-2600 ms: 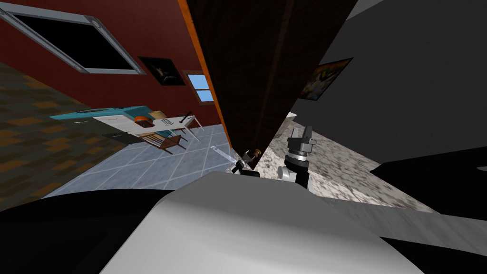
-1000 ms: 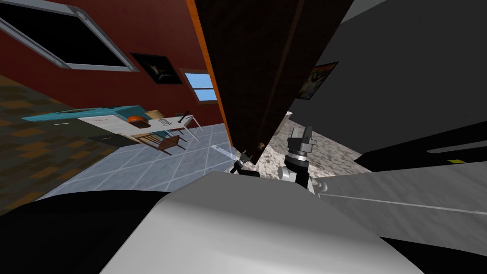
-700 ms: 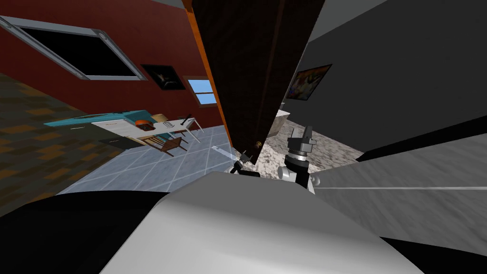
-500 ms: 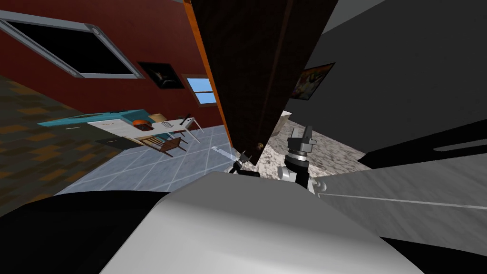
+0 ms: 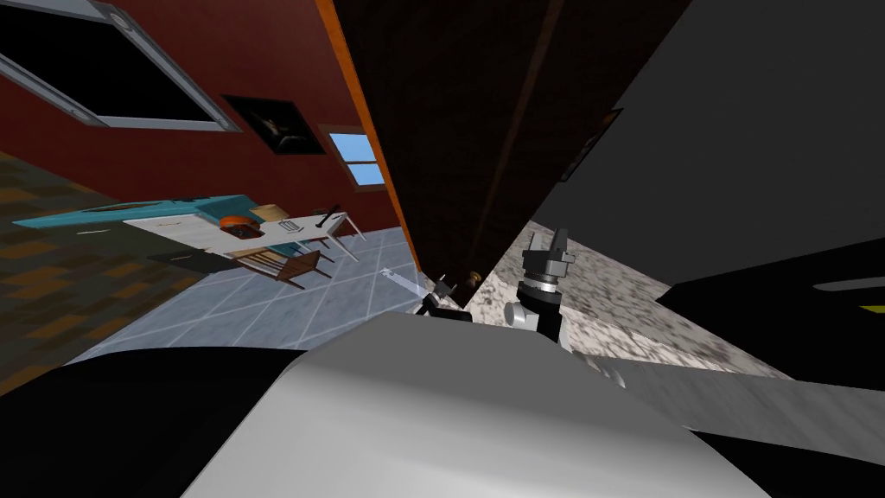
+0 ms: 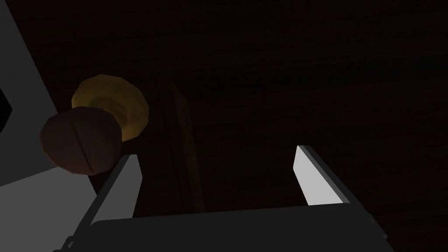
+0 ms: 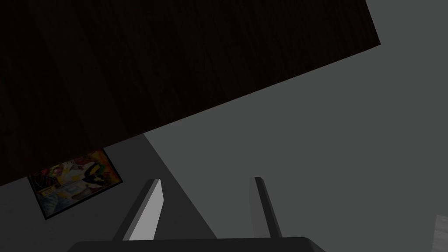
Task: Push the door open
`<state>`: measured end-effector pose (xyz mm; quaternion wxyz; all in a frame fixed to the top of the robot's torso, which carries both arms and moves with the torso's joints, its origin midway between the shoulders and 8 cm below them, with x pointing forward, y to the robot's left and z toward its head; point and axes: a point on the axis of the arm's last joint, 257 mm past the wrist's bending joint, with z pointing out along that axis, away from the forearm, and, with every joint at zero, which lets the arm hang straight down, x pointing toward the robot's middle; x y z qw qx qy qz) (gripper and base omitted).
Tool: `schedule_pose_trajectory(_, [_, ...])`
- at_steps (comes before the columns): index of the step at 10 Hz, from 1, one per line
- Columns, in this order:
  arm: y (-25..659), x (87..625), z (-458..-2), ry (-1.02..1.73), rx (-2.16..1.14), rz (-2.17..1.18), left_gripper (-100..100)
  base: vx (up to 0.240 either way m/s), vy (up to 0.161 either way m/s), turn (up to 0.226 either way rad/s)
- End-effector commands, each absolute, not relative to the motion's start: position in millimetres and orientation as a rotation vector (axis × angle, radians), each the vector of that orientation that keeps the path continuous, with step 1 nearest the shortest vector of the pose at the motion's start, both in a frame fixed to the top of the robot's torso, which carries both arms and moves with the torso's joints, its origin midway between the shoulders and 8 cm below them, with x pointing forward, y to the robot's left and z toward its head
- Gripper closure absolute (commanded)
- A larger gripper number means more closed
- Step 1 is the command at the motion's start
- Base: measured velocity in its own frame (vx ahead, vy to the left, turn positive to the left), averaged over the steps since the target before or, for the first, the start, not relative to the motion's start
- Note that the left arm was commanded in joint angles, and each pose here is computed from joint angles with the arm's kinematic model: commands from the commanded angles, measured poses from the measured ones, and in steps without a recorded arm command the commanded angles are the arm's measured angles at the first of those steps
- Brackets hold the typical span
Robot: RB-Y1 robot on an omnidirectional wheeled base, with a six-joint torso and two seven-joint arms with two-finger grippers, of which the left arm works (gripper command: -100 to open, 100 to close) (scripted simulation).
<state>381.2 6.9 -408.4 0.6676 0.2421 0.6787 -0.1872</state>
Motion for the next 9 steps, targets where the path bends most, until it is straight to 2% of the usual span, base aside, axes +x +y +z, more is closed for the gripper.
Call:
schedule_pose_trajectory(1, [-2.9,378.8,-405.0,1.525,0.537,-0.432,-100,0.124,-0.120,0.000])
schedule_pose_trajectory(3, [-19.5,377.3,-397.9,1.514,0.514,-0.453,-100,0.084,-0.192,0.015])
schedule_pose_trajectory(5, [-31.0,376.7,-392.2,1.506,0.496,-0.468,-100,-0.024,-0.224,0.002])
schedule_pose_trajectory(6, [-23.7,375.7,-396.6,1.515,0.500,-0.457,-100,-0.013,-0.085,-0.005])
schedule_pose_trajectory(7, [-23.7,375.7,-396.6,1.515,0.500,-0.457,100,0.000,0.000,0.000])
schedule_pose_trajectory(9, [-23.7,375.7,-396.6,1.515,0.500,-0.457,100,0.002,0.031,-0.002])
